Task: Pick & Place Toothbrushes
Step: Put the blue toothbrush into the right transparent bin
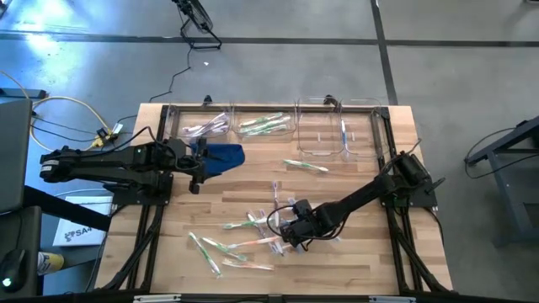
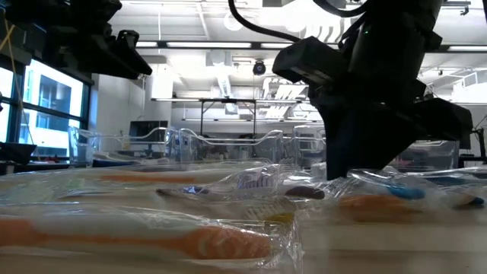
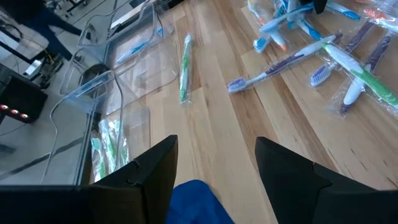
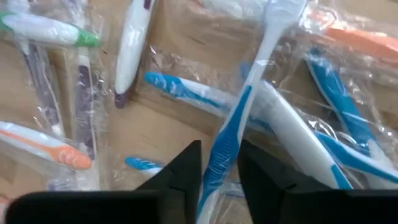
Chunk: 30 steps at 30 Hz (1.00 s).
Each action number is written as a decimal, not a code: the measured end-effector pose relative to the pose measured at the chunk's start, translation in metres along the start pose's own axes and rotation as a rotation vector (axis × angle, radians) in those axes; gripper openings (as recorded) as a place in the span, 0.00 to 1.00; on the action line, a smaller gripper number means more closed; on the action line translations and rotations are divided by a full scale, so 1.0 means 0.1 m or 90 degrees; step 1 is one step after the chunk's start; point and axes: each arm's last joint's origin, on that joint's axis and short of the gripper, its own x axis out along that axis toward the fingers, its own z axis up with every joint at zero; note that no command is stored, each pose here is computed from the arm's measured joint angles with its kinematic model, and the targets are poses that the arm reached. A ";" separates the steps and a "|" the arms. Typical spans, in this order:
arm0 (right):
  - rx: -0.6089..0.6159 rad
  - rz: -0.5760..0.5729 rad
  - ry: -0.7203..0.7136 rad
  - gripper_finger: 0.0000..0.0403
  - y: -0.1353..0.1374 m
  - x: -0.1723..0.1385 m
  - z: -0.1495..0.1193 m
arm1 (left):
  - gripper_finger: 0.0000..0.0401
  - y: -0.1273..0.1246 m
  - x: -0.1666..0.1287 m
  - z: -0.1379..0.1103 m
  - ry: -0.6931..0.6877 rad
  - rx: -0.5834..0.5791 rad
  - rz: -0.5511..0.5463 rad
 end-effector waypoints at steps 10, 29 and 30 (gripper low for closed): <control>-0.011 0.016 0.017 0.04 0.02 -0.10 0.03 | 0.52 0.00 0.00 0.00 0.000 0.000 0.000; -0.037 0.191 -0.140 0.03 -0.03 -1.30 0.50 | 0.52 0.00 0.00 0.00 0.001 -0.002 0.002; -0.039 0.195 -0.152 0.03 -0.05 -1.37 0.52 | 0.52 0.00 0.00 0.00 0.002 -0.002 0.002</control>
